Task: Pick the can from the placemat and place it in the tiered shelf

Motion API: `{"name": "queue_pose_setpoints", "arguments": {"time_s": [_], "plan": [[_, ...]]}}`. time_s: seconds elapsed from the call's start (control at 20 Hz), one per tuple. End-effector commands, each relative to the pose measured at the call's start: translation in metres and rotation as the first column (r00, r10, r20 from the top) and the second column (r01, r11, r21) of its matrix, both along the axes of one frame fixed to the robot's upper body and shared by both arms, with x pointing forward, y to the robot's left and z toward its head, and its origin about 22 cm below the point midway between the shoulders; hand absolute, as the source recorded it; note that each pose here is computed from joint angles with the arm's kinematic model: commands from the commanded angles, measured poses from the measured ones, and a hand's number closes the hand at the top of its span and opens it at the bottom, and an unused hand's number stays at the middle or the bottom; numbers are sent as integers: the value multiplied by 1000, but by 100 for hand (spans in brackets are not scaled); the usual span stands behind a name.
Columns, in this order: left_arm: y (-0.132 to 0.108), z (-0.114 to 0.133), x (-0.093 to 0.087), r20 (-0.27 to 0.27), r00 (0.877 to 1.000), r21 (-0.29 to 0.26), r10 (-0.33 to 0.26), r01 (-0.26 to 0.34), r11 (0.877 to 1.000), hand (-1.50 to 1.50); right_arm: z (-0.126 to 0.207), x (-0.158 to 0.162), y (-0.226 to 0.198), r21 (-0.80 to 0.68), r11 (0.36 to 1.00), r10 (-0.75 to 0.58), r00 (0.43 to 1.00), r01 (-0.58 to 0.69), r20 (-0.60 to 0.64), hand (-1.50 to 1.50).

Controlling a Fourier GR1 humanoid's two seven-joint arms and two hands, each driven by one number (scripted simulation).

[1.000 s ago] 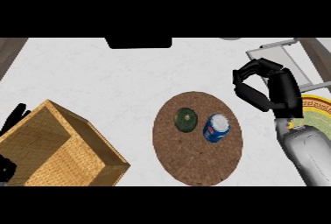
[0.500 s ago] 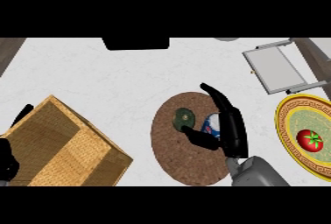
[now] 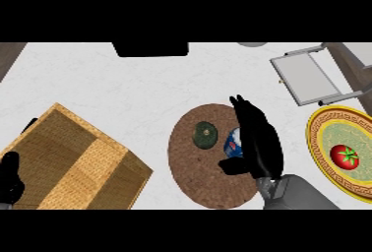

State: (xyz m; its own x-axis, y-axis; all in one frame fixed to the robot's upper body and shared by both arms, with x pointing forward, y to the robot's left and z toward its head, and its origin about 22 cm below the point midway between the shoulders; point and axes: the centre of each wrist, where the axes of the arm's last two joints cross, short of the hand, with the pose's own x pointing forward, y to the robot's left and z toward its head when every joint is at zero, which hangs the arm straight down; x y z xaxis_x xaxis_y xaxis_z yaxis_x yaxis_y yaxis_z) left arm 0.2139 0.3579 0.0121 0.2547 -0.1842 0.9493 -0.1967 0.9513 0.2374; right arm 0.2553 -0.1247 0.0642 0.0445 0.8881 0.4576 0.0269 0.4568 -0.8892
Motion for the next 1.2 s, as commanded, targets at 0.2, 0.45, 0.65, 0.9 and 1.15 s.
{"name": "queue_pose_setpoints", "arguments": {"time_s": [0.2, 0.45, 0.65, 0.9, 1.15], "plan": [[-6, -1, 12, -9, 999, -16, -54, 54, 998, 0, 35, -12, 34, -392, 917, -45, 957, -75, -287, -150], [-18, -3, 12, -5, 997, -20, -73, 73, 997, 0, 44, -8, 32, -490, 869, -118, 933, -70, -341, -150], [-12, -8, 14, -7, 997, -19, -78, 78, 997, 0, 50, -1, 41, -488, 871, -131, 930, -58, -344, -150], [-14, -5, 13, 6, 996, -38, -84, 85, 996, 0, 29, 16, 24, -498, 865, -152, 912, -63, -381, -150], [3, -11, 20, 6, 997, -49, -74, 74, 996, 0, 17, 16, 1, -507, 860, -168, 909, -54, -382, -150]]}}
